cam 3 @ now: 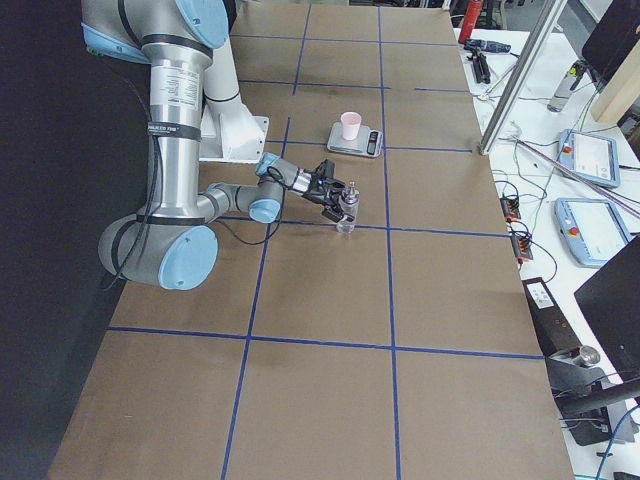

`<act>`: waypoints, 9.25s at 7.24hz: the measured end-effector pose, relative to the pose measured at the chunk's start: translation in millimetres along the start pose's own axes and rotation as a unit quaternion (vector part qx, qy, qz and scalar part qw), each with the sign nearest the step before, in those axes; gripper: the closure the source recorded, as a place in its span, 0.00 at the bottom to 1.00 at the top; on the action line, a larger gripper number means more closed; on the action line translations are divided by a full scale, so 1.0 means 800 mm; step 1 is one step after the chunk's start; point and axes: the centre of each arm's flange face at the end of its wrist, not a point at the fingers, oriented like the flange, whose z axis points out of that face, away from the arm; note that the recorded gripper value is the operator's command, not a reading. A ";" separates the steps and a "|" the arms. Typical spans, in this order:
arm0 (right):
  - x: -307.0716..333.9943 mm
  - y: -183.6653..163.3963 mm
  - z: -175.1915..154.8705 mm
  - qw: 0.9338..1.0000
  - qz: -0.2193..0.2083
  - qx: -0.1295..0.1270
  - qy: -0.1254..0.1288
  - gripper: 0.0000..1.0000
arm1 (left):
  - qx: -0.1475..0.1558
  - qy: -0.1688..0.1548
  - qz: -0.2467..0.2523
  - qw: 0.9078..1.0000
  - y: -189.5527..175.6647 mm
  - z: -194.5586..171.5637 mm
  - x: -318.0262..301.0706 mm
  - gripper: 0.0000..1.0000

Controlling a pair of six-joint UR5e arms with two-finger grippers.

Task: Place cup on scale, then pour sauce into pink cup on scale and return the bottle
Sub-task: 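Close the right gripper around the bottle's neck, then lift the bottle with the right gripper and carry it over the cup, then tilt the bottle spout down over the pink cup with the right gripper, then hold the bottle tilted over the cup to pour sauce, then rotate the bottle upright with the right gripper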

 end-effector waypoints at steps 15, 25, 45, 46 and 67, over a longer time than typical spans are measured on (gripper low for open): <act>-0.088 -0.093 0.003 0.996 -0.053 0.059 -0.027 1.00 | -0.003 -0.005 -0.001 1.000 0.003 0.001 -0.002 0.00; -0.246 -0.149 0.009 0.923 -0.379 0.017 0.072 1.00 | -0.024 -0.030 -0.022 0.999 0.042 0.012 -0.023 0.00; -0.381 -0.030 -0.006 0.680 -0.677 0.146 0.240 1.00 | -0.015 -0.042 -0.012 0.999 0.035 -0.003 -0.010 0.00; -0.379 -0.028 -0.006 0.676 -0.680 0.147 0.242 1.00 | -0.015 -0.042 -0.012 0.999 0.035 -0.003 -0.010 0.00; -0.372 -0.033 -0.021 0.739 -0.621 0.161 0.204 1.00 | -0.012 -0.043 -0.009 0.999 0.032 -0.007 -0.006 0.00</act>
